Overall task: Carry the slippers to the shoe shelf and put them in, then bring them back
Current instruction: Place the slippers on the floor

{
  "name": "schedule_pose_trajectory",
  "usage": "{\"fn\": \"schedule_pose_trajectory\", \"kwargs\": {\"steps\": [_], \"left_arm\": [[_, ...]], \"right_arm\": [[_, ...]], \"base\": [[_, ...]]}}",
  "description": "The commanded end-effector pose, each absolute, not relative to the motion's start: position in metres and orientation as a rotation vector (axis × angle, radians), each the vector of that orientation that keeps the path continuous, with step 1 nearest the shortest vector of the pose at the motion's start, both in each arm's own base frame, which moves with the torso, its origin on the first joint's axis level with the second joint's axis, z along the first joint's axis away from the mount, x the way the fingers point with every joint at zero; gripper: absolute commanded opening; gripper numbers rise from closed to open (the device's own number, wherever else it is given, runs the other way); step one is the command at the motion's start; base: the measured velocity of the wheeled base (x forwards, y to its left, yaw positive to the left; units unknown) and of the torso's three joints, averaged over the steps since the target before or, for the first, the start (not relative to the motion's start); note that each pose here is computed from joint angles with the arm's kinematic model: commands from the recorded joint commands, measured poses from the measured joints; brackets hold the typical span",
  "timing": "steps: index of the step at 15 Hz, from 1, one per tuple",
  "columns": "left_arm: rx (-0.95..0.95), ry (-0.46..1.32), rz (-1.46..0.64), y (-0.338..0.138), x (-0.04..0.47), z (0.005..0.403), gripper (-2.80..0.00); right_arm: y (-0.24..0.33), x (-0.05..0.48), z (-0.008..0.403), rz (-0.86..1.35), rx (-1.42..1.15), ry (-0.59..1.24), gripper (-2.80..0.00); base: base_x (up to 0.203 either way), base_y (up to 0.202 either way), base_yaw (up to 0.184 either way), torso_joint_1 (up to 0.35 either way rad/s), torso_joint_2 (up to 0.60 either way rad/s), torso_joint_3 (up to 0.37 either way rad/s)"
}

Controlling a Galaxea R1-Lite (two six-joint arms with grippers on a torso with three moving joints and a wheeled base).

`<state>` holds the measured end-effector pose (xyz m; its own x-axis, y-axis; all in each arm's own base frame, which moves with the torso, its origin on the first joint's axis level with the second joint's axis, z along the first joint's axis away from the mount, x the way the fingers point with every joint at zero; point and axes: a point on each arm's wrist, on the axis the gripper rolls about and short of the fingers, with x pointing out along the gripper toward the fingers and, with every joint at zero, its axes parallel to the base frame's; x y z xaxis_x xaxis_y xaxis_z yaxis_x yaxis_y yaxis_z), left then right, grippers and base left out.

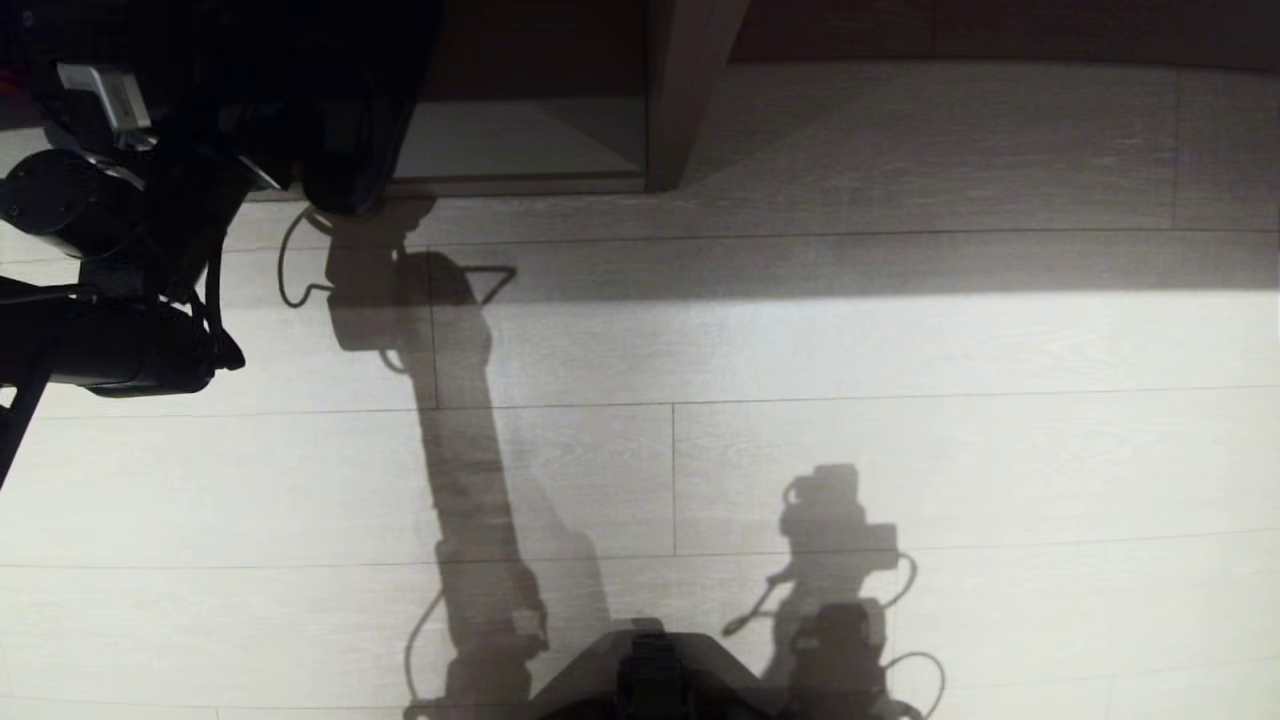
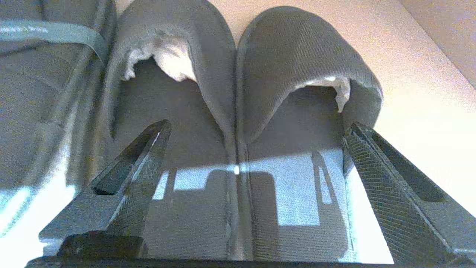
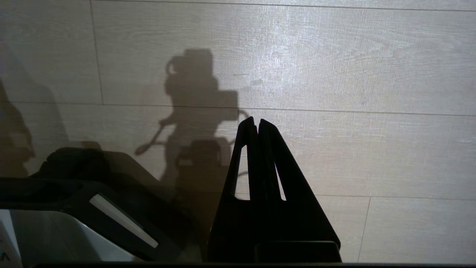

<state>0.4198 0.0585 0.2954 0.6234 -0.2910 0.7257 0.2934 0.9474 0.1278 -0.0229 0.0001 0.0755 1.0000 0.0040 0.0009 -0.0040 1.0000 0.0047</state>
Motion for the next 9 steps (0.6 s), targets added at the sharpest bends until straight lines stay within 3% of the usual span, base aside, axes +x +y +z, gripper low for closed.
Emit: {"fn": "schedule_pose_trajectory", "kwargs": {"steps": [1,9], "left_arm": [[-0.009,-0.835,-0.343,0.055,0.428,0.286,0.00],[0.027,-0.958,-0.361,0.052,0.459,0.274,0.00]], "right_arm": [[0.000,-0.023,0.075,0.005,0.005,-0.002,-2.80],[0.000,-0.023,0.075,0.006,0.005,-0.002,-2.80]], "base": [[0.000,0.000,0.000,0.000,0.00,0.000],[0.000,0.000,0.000,0.000,0.00,0.000]]}}
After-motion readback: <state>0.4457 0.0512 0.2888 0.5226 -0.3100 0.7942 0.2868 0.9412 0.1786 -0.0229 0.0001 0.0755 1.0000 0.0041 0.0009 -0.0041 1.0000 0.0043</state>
